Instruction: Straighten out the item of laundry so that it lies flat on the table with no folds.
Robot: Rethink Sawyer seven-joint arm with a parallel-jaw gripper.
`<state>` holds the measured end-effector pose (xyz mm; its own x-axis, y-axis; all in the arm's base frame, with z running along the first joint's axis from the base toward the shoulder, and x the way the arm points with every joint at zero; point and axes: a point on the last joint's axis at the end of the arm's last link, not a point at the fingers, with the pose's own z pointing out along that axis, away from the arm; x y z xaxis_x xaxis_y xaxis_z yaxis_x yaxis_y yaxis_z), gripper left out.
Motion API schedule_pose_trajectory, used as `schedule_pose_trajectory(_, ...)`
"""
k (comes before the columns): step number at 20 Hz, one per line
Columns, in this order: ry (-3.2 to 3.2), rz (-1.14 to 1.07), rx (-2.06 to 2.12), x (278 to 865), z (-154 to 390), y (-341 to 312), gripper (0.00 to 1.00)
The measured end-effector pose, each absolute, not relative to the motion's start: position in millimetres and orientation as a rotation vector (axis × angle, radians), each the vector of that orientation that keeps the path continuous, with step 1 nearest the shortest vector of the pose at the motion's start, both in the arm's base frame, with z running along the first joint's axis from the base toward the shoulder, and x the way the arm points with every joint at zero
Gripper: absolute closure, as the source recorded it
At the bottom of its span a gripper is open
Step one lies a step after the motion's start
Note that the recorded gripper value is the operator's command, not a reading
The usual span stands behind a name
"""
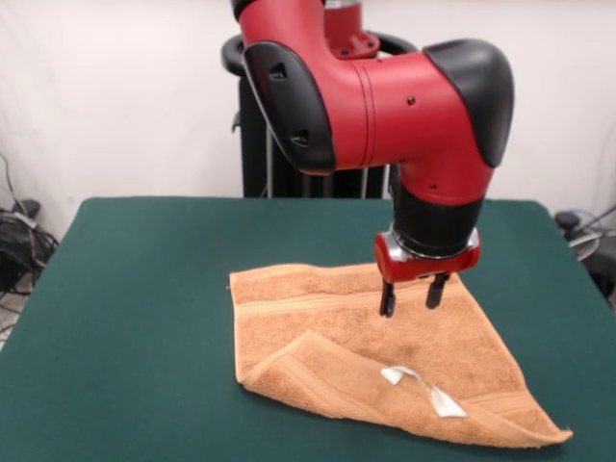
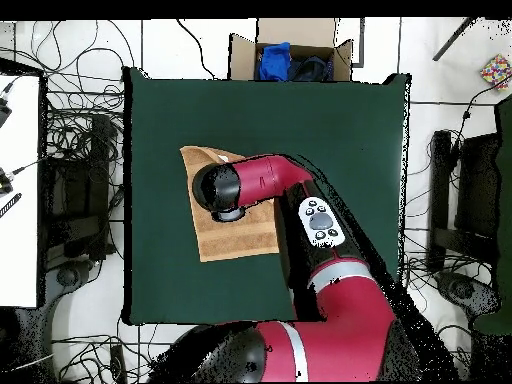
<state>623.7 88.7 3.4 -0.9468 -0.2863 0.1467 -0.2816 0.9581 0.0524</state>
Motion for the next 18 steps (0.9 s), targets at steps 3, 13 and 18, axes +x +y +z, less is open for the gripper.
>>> schedule_pose_trajectory(3, -2.969, -0.047, 0.433, 625.2, 3.0, 88.9, 0.00)
schedule_pose_trajectory(13, -2.988, -0.052, 0.434, 627.4, 1.6, 89.1, 0.00)
schedule_pose_trajectory(18, -2.988, -0.053, 0.430, 627.5, 1.4, 87.5, 0.00)
